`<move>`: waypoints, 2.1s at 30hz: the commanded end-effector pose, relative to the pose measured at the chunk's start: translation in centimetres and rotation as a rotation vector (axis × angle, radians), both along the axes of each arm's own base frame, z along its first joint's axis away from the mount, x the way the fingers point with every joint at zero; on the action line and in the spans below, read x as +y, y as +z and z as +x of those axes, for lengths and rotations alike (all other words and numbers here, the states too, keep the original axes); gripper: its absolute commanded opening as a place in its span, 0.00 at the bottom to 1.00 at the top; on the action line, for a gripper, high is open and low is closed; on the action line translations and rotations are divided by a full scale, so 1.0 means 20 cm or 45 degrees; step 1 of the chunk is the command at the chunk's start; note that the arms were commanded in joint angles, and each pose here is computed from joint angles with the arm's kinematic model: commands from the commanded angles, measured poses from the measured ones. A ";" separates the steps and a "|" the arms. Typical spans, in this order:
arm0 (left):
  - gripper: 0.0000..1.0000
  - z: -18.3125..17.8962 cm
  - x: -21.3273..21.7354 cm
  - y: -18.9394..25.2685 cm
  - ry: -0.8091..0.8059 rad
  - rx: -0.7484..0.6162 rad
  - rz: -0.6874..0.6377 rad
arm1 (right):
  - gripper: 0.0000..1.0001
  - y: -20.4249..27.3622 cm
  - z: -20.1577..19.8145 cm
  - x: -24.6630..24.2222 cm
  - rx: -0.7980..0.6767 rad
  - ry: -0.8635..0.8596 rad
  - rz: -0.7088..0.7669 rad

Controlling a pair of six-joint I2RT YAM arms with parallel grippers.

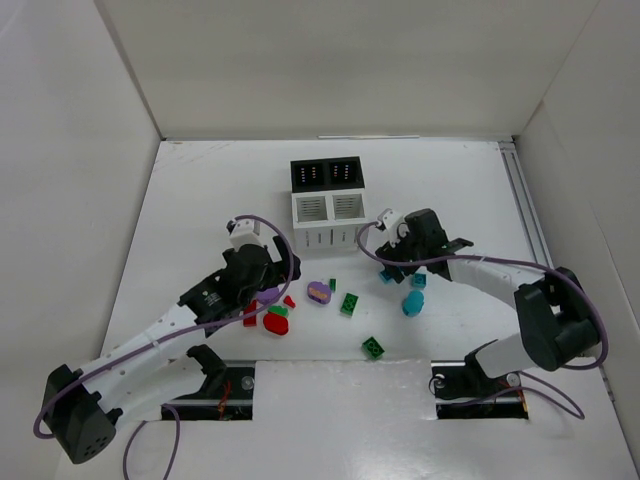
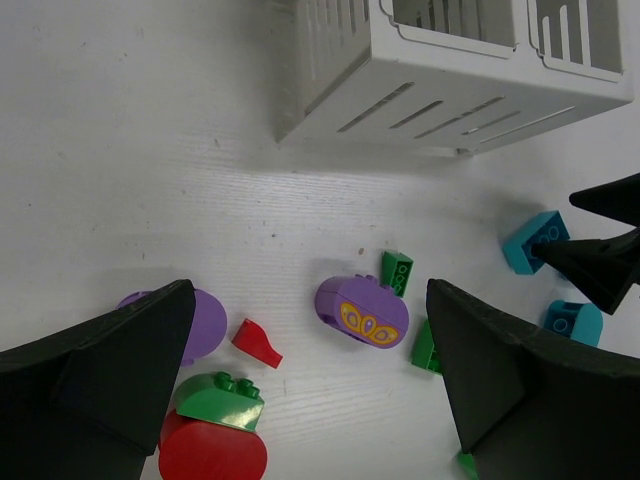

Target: Sort the legos into containers by color

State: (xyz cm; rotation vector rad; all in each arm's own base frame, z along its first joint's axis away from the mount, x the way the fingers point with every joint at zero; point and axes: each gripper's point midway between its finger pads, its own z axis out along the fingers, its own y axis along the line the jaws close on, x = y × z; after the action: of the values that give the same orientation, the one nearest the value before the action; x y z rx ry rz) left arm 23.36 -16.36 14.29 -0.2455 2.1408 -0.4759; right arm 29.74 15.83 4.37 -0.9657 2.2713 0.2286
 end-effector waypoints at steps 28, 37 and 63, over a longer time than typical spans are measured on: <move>1.00 0.02 0.00 0.16 0.018 -0.091 -0.070 | 0.36 -0.05 -0.03 0.00 0.114 -0.026 0.333; 1.00 0.02 -0.01 0.18 0.018 -0.100 -0.078 | 0.34 0.25 0.01 0.01 -0.118 0.020 0.386; 1.00 0.02 0.01 0.16 0.022 -0.090 -0.048 | 0.39 -0.09 -0.08 0.06 0.153 0.073 0.324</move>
State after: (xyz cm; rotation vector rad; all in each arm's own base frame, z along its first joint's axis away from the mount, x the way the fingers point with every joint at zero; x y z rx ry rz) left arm 23.22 -16.05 15.13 -0.2537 2.1176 -0.4866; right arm 28.75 16.68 3.52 -0.8694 2.2372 0.5845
